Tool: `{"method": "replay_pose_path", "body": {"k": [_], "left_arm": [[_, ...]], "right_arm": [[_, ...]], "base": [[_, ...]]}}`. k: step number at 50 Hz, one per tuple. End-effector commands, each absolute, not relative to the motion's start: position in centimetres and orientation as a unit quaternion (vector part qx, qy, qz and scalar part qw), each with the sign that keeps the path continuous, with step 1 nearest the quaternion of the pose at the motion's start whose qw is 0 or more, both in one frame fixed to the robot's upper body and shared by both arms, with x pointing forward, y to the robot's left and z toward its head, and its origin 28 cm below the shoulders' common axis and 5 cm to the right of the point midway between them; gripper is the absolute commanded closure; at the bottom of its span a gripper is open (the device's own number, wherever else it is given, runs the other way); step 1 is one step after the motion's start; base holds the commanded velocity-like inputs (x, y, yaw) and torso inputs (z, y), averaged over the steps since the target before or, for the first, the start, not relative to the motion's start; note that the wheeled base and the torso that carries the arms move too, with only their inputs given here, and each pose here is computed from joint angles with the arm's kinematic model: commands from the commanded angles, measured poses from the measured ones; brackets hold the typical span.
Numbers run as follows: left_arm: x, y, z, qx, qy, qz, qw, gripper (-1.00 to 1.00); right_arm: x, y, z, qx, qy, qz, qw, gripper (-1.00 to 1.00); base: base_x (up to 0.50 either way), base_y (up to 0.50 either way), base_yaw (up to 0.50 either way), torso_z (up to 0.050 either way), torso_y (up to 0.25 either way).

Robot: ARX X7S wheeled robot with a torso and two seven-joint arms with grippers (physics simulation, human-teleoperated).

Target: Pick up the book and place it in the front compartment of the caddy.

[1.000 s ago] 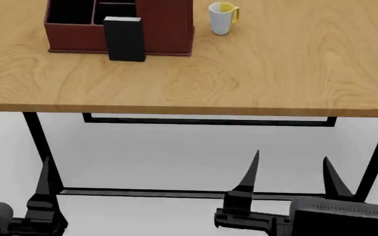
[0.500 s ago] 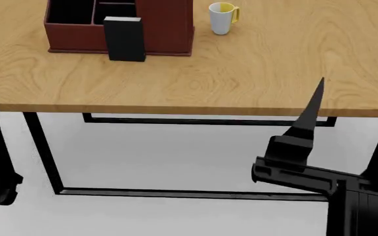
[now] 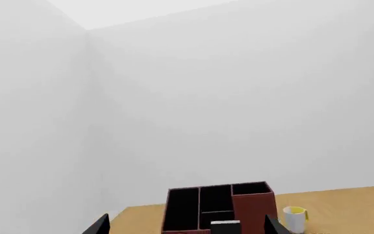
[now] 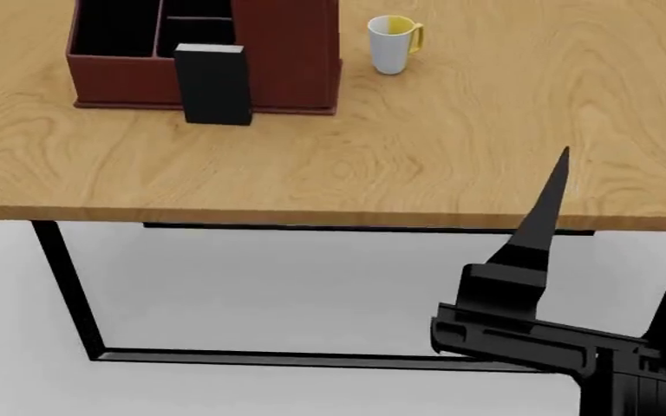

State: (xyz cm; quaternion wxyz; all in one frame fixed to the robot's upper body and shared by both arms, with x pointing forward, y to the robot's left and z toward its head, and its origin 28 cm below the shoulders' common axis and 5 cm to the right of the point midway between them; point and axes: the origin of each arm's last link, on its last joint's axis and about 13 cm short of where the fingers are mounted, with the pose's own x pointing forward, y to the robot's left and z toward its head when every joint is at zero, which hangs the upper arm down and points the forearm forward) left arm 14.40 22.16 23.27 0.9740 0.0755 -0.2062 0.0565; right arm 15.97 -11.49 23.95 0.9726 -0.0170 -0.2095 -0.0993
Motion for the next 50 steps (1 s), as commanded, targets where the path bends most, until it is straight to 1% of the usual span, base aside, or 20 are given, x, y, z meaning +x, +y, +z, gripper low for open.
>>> {"method": "replay_pose_path", "body": {"k": [1, 18, 38, 50], "left_arm": [[14.2, 22.6, 23.2, 0.069, -0.192, 0.080, 0.976, -1.00], [14.5, 22.5, 23.2, 0.070, -0.192, 0.077, 0.976, -1.00], [15.2, 22.6, 23.1, 0.069, -0.193, 0.071, 0.976, -1.00], [14.8, 22.5, 23.2, 0.068, -0.195, 0.071, 0.976, -1.00]], "right_arm": [[15.8, -11.2, 23.8, -0.018, -0.200, -0.098, 0.975, -1.00], [15.8, -11.0, 23.9, -0.013, -0.203, -0.092, 0.975, -1.00], [15.5, -11.0, 24.0, -0.018, -0.206, -0.088, 0.974, -1.00], [15.5, -10.8, 24.2, -0.021, -0.208, -0.087, 0.974, -1.00]], "base": [[0.29, 0.00, 0.00, 0.000, 0.000], [0.32, 0.12, 0.00, 0.000, 0.001], [0.19, 0.10, 0.00, 0.000, 0.001], [0.19, 0.12, 0.00, 0.000, 0.001]]}}
